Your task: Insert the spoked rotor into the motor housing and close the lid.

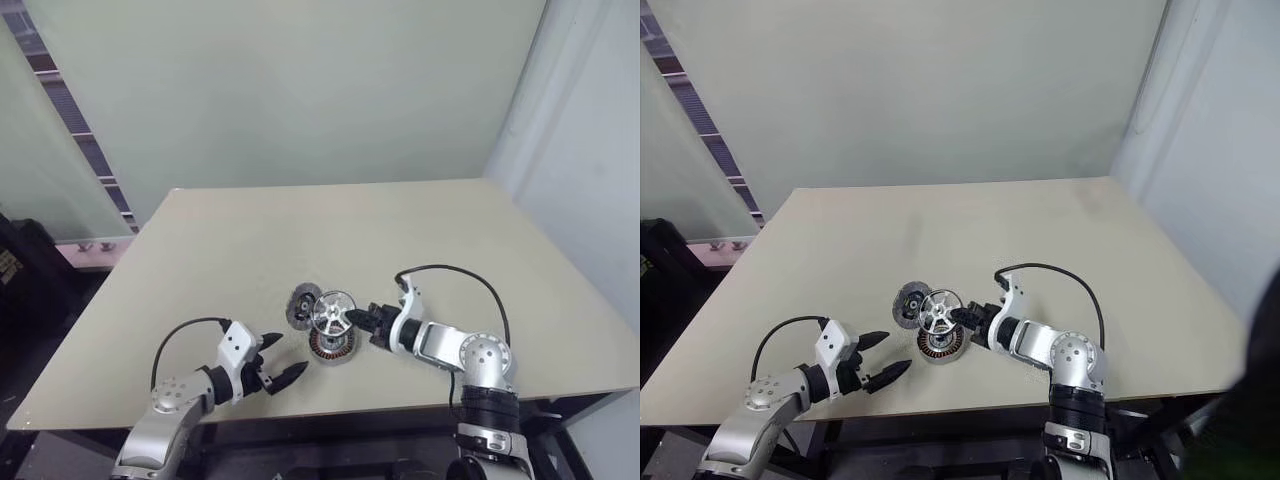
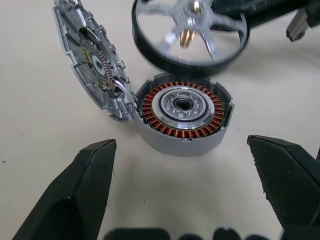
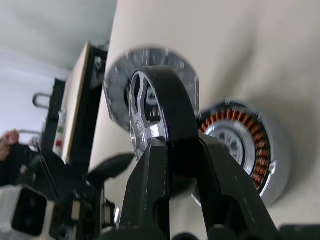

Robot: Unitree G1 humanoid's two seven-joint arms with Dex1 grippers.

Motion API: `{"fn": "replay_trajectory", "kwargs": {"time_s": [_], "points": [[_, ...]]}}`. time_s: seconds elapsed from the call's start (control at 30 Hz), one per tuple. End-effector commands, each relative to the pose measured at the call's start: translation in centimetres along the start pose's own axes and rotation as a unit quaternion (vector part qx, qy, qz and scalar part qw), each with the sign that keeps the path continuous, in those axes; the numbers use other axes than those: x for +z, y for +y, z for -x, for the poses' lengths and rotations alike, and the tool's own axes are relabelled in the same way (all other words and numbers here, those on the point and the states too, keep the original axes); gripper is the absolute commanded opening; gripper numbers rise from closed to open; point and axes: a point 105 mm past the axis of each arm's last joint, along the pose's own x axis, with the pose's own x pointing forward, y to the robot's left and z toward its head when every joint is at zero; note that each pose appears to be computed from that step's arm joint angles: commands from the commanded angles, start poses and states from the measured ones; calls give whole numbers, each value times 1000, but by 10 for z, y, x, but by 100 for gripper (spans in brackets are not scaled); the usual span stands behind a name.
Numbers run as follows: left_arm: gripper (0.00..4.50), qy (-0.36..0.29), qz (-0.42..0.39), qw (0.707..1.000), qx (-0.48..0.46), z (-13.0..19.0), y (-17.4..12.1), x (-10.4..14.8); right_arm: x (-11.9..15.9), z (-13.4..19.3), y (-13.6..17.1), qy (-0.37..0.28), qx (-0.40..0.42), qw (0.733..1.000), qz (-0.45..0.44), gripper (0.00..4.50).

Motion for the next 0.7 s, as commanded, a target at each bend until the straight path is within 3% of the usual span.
{"fn": "replay_trajectory", "kwargs": {"time_s": [0.03, 0.7], "points": [[450, -15, -13, 1000, 5, 4, 3, 12, -11, -9, 16, -1, 25, 1000, -4, 40], [450, -12, -13, 1000, 8, 6, 2, 12, -23, -25, 8, 17, 1, 1000, 12, 40]]}}
